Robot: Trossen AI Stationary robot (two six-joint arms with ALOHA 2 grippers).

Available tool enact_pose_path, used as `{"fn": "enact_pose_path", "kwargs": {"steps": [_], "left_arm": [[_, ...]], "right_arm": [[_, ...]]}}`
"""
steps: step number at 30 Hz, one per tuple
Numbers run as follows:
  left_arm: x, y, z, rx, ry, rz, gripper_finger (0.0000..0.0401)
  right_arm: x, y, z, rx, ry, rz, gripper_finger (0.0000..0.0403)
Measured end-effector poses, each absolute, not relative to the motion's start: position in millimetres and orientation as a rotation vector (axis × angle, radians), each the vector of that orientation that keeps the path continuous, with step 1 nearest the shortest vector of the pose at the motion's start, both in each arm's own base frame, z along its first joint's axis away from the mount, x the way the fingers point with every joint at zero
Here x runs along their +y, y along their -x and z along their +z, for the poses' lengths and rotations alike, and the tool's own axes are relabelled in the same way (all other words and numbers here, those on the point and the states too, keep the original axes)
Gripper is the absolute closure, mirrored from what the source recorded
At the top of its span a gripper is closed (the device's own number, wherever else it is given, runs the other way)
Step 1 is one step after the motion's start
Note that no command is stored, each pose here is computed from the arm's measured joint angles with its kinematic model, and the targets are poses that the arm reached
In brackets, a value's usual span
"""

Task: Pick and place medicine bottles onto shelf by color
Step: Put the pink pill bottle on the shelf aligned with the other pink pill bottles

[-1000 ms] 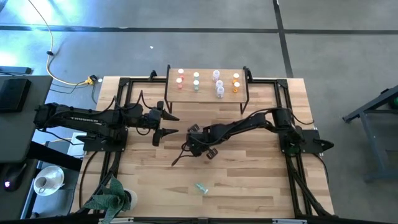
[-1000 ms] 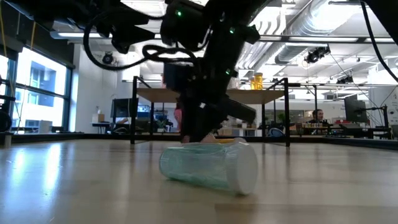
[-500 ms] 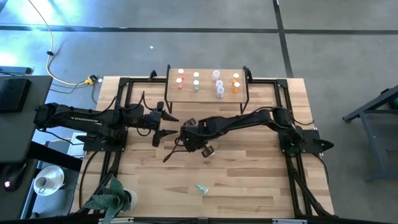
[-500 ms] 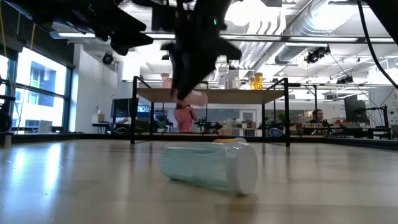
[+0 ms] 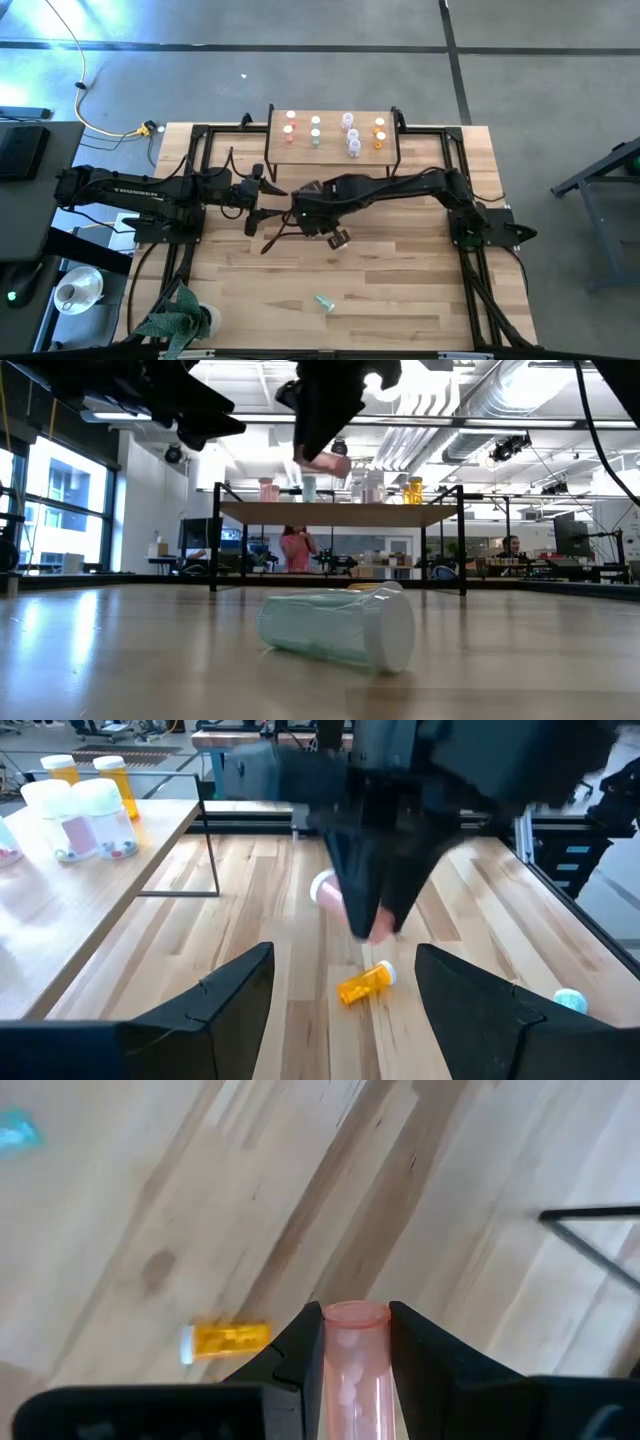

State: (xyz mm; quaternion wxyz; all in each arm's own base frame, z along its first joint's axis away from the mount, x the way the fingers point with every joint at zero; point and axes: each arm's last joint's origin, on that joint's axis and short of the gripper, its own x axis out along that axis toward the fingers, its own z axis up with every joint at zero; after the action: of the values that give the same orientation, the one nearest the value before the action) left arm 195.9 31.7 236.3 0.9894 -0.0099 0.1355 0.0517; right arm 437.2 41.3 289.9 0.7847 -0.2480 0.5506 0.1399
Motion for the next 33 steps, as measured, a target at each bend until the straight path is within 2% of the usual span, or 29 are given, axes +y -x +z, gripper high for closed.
{"fn": "enact_pose_path", "kwargs": {"steps": [8,17,25,33], "left_arm": [[32,-196,235,0.284,0.021,0.103,0.0167],[32,-196,235,0.282,0.021,0.1,0.0167],[31,-196,235,0.284,0.012,0.098,0.0167],[18,-197,233,0.304,-0.121,0.012,0.0167]], "right_arm": [[42,-418,292,1.219,0.437,0.299,0.0322],[40,-398,257,1.198,0.363,0.253,0.0323],[42,-396,239,1.111,0.123,0.213,0.0321],[28,-412,240,0.93,-0.201,0.171,0.032]]}}
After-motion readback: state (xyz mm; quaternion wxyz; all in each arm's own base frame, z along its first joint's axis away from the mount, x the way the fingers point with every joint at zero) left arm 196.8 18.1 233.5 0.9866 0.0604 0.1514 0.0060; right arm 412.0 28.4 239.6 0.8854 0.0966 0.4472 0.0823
